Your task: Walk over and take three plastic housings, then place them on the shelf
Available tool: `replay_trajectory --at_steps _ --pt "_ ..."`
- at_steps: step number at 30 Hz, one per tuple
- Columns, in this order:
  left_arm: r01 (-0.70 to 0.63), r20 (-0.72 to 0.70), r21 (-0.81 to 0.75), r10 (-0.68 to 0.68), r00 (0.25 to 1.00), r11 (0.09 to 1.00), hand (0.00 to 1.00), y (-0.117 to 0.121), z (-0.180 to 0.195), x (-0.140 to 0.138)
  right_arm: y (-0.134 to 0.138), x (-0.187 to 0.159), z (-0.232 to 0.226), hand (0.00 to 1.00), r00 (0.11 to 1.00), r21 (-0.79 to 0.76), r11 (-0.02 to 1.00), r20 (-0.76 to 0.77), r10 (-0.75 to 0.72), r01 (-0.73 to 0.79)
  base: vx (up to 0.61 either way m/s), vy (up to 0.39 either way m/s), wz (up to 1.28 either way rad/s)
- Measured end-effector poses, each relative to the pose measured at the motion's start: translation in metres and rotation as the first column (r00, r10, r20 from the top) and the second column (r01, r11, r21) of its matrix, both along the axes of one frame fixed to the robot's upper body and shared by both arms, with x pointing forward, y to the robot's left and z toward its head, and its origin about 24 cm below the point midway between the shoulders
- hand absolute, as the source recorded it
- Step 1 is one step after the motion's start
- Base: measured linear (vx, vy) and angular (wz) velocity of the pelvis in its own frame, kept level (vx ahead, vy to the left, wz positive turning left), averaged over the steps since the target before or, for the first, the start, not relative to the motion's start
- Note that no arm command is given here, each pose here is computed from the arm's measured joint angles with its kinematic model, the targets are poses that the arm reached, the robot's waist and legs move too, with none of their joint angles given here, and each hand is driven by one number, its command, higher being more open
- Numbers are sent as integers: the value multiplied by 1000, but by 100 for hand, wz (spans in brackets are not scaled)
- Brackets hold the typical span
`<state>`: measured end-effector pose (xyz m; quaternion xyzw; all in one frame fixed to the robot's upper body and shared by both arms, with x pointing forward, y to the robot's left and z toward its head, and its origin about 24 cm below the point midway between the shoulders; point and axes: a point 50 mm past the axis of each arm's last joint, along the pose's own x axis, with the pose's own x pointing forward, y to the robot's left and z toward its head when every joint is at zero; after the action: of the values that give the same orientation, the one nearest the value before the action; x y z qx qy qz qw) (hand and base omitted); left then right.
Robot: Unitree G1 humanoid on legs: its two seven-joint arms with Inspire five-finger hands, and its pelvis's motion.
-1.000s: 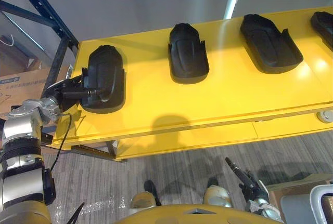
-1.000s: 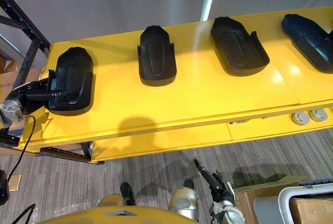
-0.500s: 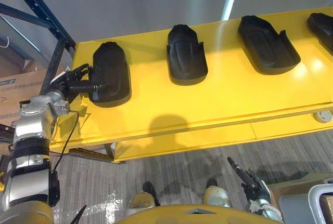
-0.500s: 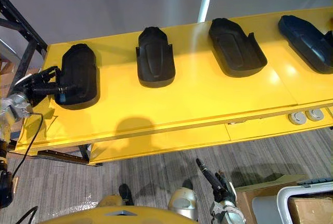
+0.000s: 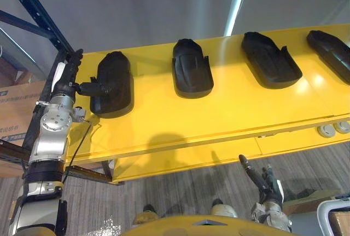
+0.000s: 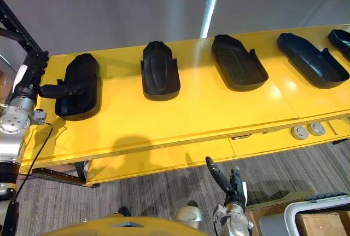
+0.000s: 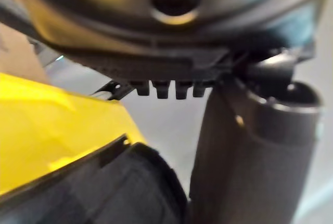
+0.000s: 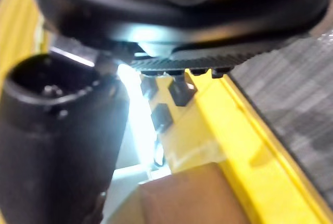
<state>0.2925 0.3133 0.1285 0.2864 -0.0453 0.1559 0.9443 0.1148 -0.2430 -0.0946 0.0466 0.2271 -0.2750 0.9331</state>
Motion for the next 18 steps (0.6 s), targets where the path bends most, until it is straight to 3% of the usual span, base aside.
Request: replay_trajectory --at_steps 5,8,11,14,18 --pt "-27 200 45 18 980 999 100 -15 21 -13 -10 14 38 100 983 -169 979 161 -89 116 -3 3 -3" --pt "39 418 19 -44 907 999 100 -42 44 -33 -13 19 64 100 947 -231 948 284 -149 219 -4 7 -8" --pt "105 537 2 -89 839 995 100 -61 54 -50 -12 23 82 100 925 -335 898 342 -166 285 -4 -1 -4" --pt "141 599 -44 -87 796 989 100 -74 53 -66 -20 21 95 100 884 -347 850 394 -251 396 4 -3 -1" --pt "151 601 -97 -63 797 984 100 -79 41 -78 -36 12 109 100 808 -359 752 450 -380 553 5 -5 -6"
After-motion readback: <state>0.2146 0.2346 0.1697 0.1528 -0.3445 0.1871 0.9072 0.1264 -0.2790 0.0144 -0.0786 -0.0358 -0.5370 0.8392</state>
